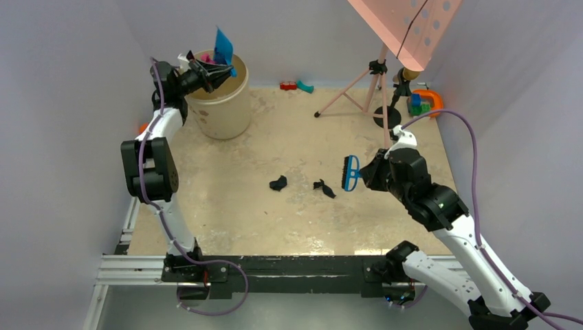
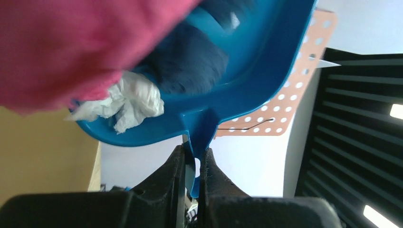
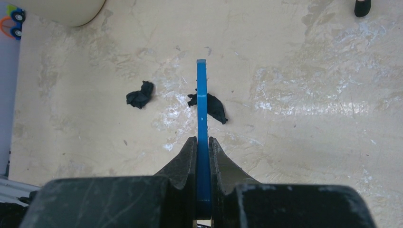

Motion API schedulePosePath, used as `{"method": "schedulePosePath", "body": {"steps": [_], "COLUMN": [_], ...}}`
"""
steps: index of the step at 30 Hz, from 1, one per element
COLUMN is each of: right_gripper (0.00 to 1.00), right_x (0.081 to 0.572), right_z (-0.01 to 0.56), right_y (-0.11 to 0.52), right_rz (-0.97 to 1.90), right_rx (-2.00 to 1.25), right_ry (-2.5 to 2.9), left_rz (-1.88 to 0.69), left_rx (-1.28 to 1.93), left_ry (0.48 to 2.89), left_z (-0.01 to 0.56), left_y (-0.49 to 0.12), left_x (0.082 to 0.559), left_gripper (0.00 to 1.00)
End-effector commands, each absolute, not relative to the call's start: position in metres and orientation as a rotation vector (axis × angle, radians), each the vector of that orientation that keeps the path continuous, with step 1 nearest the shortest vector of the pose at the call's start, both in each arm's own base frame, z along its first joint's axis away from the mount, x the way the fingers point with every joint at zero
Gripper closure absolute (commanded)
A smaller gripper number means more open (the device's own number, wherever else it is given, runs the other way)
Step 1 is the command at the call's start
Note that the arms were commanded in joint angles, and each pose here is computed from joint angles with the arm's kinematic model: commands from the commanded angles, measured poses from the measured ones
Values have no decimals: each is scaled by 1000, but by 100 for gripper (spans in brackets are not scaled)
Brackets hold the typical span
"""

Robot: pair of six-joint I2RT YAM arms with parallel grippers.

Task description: Sweep away the paper scraps from the table

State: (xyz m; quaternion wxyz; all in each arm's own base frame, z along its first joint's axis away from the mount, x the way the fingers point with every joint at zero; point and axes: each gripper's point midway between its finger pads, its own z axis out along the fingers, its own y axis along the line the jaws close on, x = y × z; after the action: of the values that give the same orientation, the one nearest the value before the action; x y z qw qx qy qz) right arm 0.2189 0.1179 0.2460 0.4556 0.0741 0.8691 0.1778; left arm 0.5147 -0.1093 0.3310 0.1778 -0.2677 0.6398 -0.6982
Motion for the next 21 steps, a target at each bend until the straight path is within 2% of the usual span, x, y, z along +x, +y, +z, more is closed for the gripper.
{"method": "schedulePosePath", "body": {"steps": [1,10,16,21], "right_gripper": [100,100,100,100], "right_x": [223,223,223,222], "right_z": [262,259,258,256], "right_y": [122,126,130,130], "right_rz": [489,509,532,536], "right_rx": [193,190,187,192], "right_ry": [2087,2092,2096,2095], "left_rz": [-2231,-2366,-2363,-2327], "left_rx": [-755,-880,-890,-827], "left_ry": [1470,1224,1242,1372], "left_z": [394,395,388,387], "left_y": [-90,-71,-72,-88], "left_x": [503,503,502,498], "left_gripper": [99,98,98,98]}}
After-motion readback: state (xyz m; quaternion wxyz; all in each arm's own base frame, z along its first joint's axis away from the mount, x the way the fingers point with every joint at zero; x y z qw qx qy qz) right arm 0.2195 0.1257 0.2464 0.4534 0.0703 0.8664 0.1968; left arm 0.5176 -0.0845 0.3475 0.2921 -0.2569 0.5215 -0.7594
